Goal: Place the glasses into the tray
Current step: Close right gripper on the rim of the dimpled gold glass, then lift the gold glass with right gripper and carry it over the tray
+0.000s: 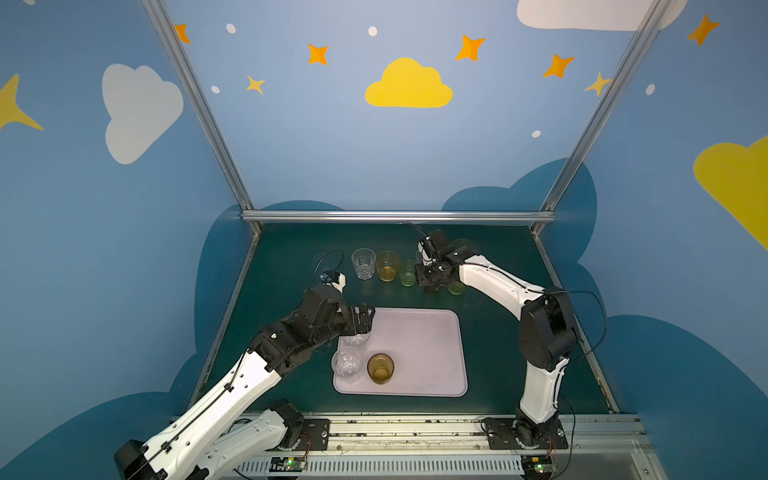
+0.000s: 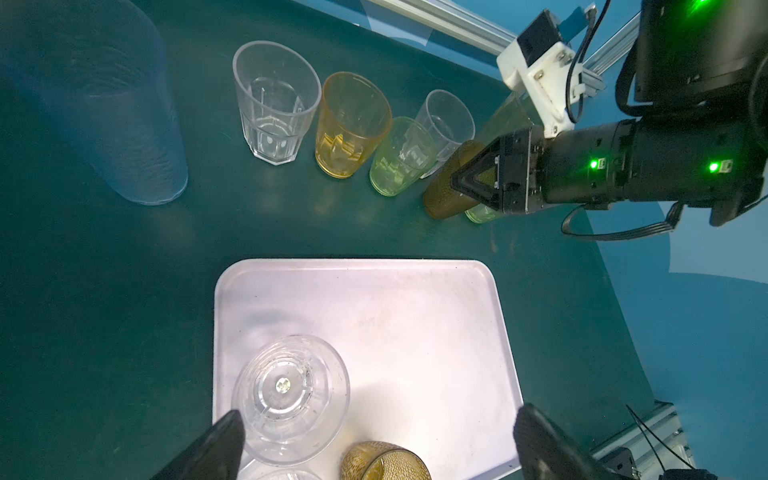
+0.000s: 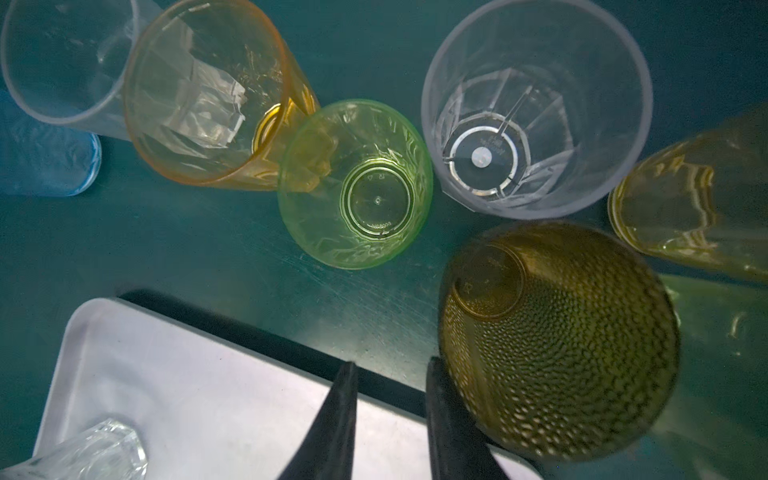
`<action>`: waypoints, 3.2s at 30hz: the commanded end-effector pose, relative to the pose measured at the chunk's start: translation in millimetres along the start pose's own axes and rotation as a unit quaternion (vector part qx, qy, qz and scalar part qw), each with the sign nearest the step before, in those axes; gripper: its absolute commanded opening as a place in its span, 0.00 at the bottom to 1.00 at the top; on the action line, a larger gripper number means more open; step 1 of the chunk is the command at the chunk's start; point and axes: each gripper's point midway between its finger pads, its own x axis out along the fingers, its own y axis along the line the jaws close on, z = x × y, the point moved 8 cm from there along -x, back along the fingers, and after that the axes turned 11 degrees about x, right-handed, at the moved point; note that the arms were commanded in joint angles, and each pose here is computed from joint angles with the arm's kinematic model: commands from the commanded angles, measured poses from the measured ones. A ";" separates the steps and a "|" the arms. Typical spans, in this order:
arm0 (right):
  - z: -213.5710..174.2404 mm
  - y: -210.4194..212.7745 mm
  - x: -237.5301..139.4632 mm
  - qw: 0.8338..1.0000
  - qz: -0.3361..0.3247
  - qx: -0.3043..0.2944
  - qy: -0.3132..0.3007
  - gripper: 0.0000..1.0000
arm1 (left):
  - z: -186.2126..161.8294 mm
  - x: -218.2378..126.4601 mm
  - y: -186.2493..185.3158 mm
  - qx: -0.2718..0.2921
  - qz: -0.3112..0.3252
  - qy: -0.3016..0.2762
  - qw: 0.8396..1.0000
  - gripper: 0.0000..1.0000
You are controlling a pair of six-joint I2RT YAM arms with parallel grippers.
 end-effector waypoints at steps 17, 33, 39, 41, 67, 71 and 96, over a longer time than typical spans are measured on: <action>1.3 12.6 -16.3 0.994 -0.078 -0.065 -0.035 0.29 | -1.9 -2.2 2.5 -0.003 0.003 -0.006 1.000 1.00; 6.5 4.7 -11.1 0.990 -0.120 -0.066 -0.041 0.30 | -6.0 -4.3 5.8 -0.003 0.007 -0.012 1.000 1.00; 7.7 1.4 -2.4 0.990 -0.122 -0.062 -0.030 0.30 | -5.5 -4.4 5.8 -0.002 0.007 -0.012 1.000 1.00; 7.7 0.0 0.6 0.991 -0.118 -0.058 -0.025 0.30 | -5.8 -4.9 5.7 0.000 0.006 -0.013 1.000 1.00; 5.9 -3.0 14.5 0.992 -0.117 -0.050 -0.008 0.04 | -6.4 -7.9 8.1 0.000 0.015 -0.015 1.000 1.00; 5.8 -1.1 5.8 0.992 -0.112 -0.051 -0.015 0.00 | -7.9 -10.6 6.5 0.004 0.005 -0.008 1.000 1.00; -1.0 11.4 -84.8 0.997 -0.045 -0.016 -0.053 0.00 | -10.5 -14.5 10.6 0.014 0.009 -0.029 0.999 1.00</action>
